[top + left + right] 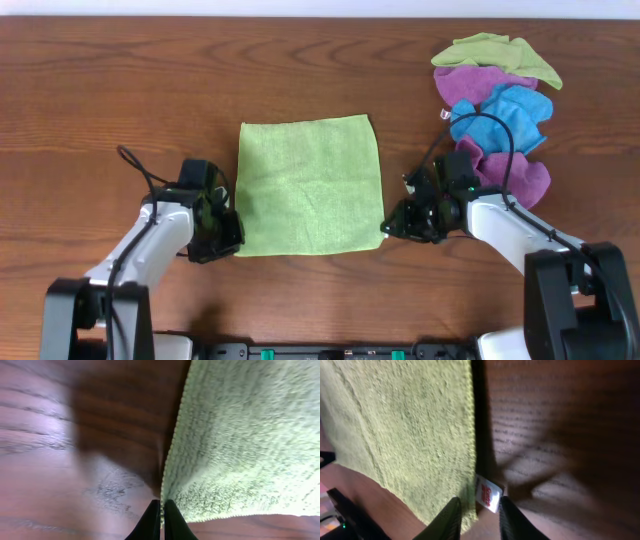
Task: Fold the cloth
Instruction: 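Lift the bottom edge and fold it upward toward the top edge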
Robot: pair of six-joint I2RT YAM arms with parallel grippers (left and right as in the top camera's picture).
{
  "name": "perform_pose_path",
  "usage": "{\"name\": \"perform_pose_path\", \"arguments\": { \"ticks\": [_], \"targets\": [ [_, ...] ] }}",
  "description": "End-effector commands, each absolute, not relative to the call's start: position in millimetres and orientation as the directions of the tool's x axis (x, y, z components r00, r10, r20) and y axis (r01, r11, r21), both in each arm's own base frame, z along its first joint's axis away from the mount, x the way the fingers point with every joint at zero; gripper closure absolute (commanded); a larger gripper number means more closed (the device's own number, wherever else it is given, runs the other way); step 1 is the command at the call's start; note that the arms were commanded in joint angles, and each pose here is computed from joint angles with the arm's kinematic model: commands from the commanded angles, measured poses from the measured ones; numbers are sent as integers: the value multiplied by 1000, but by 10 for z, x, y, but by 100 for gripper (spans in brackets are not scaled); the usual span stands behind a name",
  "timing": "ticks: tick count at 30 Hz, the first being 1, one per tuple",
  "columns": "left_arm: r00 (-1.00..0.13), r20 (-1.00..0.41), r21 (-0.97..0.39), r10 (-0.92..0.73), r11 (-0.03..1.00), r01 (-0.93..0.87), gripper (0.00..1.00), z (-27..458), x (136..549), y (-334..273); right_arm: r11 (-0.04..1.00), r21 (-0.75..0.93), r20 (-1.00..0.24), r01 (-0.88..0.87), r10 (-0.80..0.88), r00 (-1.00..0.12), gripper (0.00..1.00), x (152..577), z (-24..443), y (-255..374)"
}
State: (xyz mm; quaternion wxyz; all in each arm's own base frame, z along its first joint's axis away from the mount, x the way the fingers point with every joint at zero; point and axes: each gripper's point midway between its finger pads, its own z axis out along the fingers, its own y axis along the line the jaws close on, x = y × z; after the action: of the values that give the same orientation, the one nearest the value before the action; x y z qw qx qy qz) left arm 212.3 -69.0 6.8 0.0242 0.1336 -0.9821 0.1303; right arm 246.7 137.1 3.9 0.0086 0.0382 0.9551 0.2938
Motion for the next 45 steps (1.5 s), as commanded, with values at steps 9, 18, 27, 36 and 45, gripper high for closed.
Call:
{"name": "perform_pose_path", "arguments": {
  "ticks": [9, 18, 27, 36, 45],
  "targets": [
    [-966, 49, -222, -253, 940, -257, 94, 133, 2169, -631, 830, 557, -17, -23, -17, -1000, 67, 2377, 3, 1570],
    [-966, 50, -222, -253, 940, -258, 94, 133, 2167, -632, 836, 548, 31, -26, -51, -998, 69, 2221, -12, 1627],
    [-965, 53, -225, -257, 938, -262, 94, 135, 2164, -638, 832, 554, 55, -8, -46, -997, 98, 2179, -4, 1634],
    [-967, -4, -249, -256, 936, -247, 94, 405, 2329, -661, 780, 625, 52, 9, -30, -998, 99, 2254, 186, 1776],
    [-950, -170, -308, -261, 930, -201, 94, 840, 2728, -705, 769, 638, -99, -42, 28, -995, 99, 2771, 610, 1874]
  ]
}}
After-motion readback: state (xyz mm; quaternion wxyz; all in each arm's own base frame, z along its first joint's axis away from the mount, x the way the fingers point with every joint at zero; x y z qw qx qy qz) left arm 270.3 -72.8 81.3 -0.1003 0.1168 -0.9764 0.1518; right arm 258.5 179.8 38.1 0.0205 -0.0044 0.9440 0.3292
